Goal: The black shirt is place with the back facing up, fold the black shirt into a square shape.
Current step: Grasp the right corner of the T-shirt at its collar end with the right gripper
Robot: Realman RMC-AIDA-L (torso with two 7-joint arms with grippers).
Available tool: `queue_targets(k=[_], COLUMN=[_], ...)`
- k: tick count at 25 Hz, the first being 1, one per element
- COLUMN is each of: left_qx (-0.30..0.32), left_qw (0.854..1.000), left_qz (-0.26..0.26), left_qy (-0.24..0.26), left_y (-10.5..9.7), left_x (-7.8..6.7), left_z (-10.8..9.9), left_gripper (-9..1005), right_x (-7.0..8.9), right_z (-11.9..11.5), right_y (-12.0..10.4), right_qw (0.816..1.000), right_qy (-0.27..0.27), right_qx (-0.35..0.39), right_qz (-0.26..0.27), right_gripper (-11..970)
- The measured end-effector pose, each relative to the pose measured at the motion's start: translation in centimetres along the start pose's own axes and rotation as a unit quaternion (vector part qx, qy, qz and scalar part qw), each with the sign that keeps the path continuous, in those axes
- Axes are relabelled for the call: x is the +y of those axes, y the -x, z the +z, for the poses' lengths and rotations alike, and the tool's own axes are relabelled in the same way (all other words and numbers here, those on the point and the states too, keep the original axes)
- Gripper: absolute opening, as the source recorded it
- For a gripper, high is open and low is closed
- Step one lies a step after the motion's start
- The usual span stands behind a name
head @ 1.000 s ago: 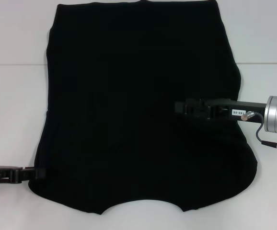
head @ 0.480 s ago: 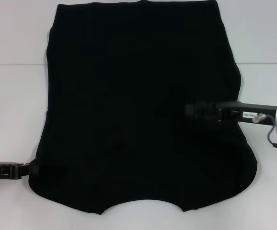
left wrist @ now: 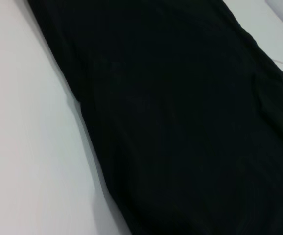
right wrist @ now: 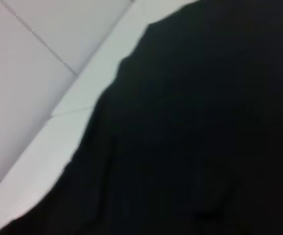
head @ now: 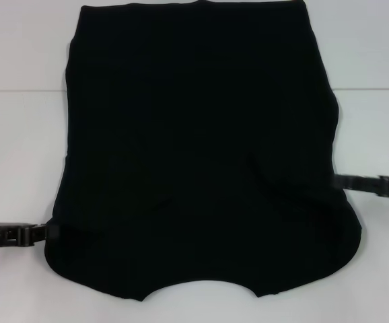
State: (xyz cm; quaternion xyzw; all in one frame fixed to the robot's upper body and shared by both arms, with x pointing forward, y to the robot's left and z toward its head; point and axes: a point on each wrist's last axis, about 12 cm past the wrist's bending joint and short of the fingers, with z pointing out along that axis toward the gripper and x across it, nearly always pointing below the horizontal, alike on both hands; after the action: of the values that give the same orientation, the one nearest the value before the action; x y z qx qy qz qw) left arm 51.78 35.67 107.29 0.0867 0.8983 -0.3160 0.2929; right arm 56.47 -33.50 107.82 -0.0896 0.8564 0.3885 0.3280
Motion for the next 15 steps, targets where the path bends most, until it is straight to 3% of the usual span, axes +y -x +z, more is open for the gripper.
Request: queue_targets(k=[7,15], left_qx=[-0.001,0.000], left_qw=[1.000,1.000], left_qz=[-0.001,0.001], left_qy=[-0.002,-0.005], left_y=[0.0,0.2], left_x=[0.0,-0.1], left_z=[0.0,0.1], left_gripper=[26,26], right_x=[-1.2,-1.0], right_z=[-1.4,0.3], right_y=[-1.5,-1.7], right_qw=[0.998,0.997], right_qy=[-0.031,-0.045], right_qx=[0.039,0.062], right_qz=[0.030,0.022], right_gripper=[529,507])
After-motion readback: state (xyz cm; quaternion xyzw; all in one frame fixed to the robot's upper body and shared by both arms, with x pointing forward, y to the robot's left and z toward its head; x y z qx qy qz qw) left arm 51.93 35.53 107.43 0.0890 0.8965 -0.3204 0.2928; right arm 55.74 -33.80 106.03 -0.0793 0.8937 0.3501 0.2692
